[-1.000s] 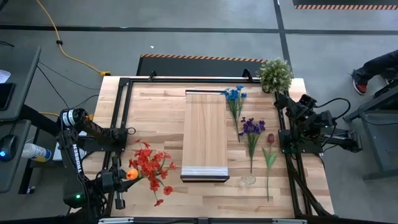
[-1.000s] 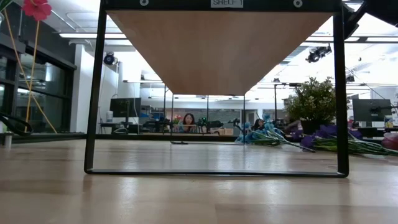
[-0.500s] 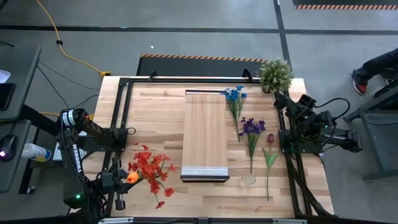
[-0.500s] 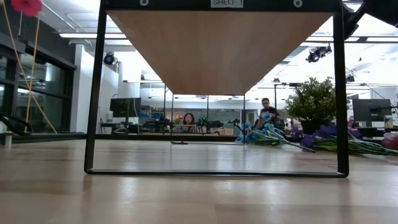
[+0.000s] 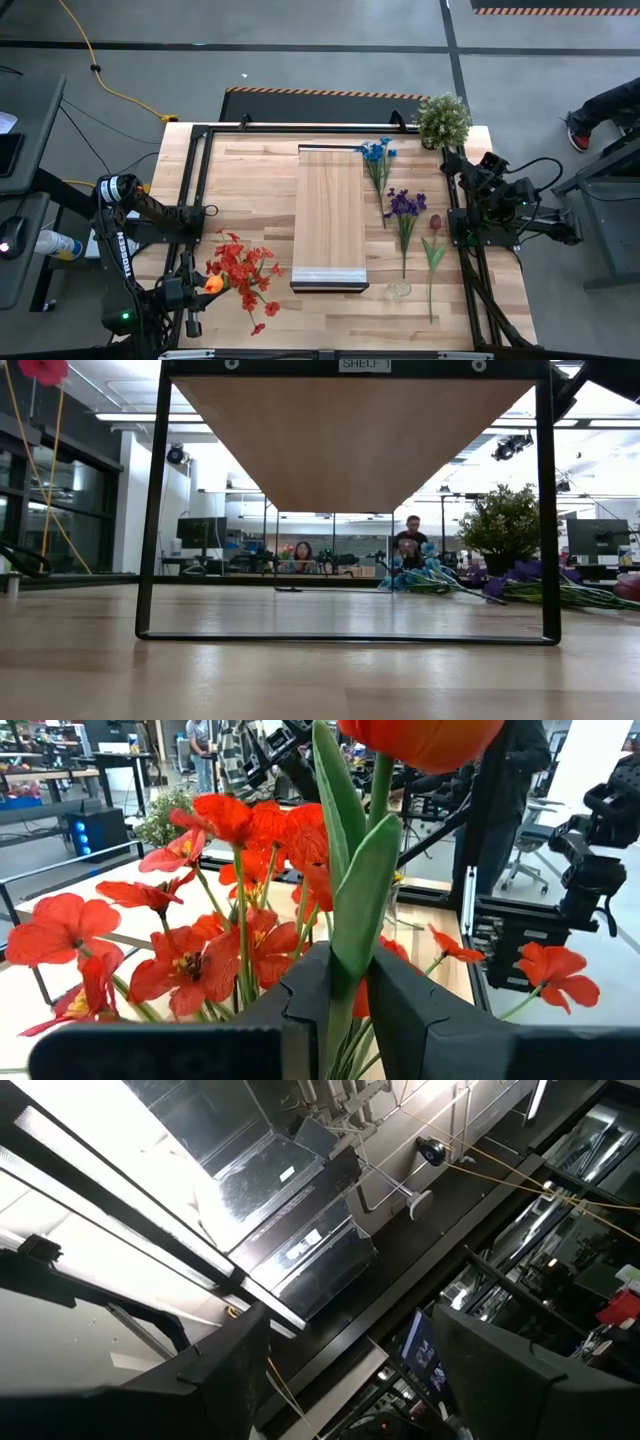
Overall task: Pick and place flowers into a vace then onto a shelf
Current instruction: Put the light orange flower into the left transparent vase
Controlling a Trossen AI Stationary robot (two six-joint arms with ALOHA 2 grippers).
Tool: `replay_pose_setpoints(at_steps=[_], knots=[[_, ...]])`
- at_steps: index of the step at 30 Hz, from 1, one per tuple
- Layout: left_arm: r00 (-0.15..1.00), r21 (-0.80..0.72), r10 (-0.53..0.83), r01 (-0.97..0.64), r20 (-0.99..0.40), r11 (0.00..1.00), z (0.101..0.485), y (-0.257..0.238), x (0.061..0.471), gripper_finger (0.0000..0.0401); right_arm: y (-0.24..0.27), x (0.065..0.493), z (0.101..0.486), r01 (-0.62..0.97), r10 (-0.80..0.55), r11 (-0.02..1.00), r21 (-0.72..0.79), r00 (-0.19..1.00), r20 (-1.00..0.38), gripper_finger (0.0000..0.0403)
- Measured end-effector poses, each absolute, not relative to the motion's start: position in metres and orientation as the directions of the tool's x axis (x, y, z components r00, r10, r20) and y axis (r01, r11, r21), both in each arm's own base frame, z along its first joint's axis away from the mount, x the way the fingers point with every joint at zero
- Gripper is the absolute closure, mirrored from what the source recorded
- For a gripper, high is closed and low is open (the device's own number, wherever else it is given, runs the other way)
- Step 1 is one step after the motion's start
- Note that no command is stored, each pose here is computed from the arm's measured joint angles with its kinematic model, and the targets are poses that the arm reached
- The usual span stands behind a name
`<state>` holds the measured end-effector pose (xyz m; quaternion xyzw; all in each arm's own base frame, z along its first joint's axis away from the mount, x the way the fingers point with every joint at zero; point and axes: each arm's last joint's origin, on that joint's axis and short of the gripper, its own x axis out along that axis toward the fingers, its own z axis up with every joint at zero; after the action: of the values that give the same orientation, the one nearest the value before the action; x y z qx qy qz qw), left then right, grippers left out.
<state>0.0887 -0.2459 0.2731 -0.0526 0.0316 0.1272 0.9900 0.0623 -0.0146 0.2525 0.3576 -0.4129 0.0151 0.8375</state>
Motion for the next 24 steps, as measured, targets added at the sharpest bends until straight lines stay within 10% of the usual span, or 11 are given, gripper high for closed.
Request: replay_pose_setpoints(at_steps=[24], knots=[[0.954, -0.045, 0.262, -0.271, -0.147, 0.962, 0.271, -0.2456, 0.0883, 0.028, -0.0142, 0.0624, 0.2526, -0.329, -0.255, 0.746, 0.579, 0.663, 0.704, 0.0136]])
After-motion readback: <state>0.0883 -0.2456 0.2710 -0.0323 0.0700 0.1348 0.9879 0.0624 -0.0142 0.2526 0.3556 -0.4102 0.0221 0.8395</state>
